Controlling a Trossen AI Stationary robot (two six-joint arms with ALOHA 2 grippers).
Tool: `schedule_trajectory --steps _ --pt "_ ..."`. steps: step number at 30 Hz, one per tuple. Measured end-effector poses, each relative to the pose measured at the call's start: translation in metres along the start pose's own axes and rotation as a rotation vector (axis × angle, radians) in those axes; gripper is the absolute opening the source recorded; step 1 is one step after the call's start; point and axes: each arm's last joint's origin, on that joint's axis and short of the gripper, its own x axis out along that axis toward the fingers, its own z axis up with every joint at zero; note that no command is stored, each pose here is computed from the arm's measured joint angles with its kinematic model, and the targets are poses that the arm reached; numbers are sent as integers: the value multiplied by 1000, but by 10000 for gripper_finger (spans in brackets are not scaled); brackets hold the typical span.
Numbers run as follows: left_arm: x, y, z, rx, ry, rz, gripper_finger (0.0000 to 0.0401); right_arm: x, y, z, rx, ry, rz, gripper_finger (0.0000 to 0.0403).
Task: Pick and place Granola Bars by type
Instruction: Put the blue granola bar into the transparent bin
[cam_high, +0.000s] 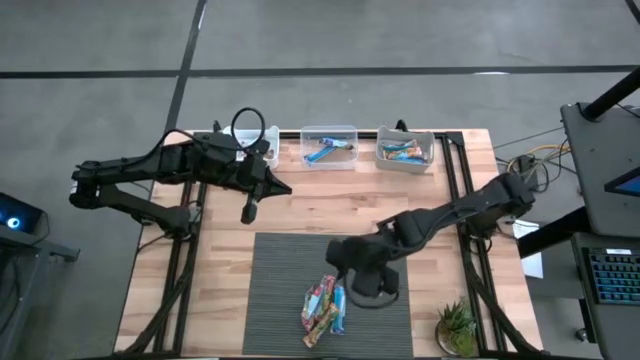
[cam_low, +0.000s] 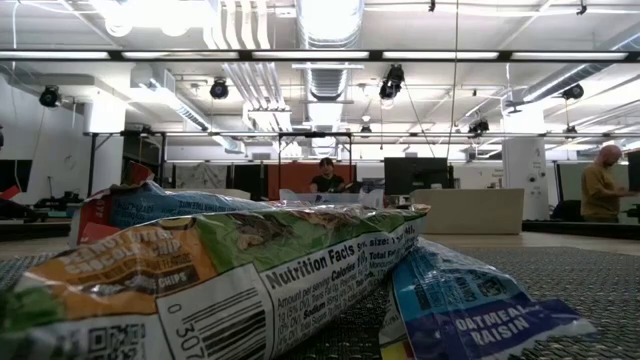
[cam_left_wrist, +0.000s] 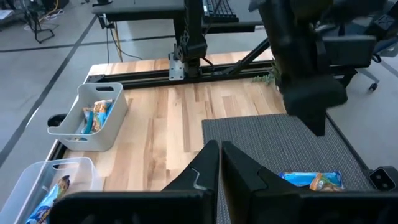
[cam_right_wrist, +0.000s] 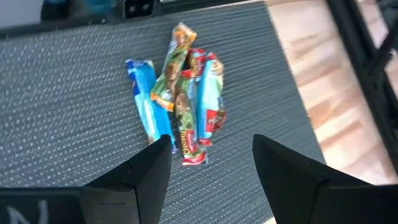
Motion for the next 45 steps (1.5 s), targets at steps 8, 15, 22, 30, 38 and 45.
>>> schedule_trajectory --steps 8,15,22,30,38,45 --pt "0 0 0 -1 0 0 0 30 0 -7 -12 52 58 217" --pt "0 0 0 1 2 13 0 45 3 -10 -27 79 94 216" --pt "0 1 0 2 7 37 0 60 8 -11 -41 100 132 217" --pt "0 1 -1 2 15 50 0 87 14 -17 -40 143 188 216" --pt "0 1 -1 0 15 51 0 113 18 -28 -28 192 238 217" --pt "0 2 -1 -1 16 58 0 119 18 -29 -31 202 231 217"
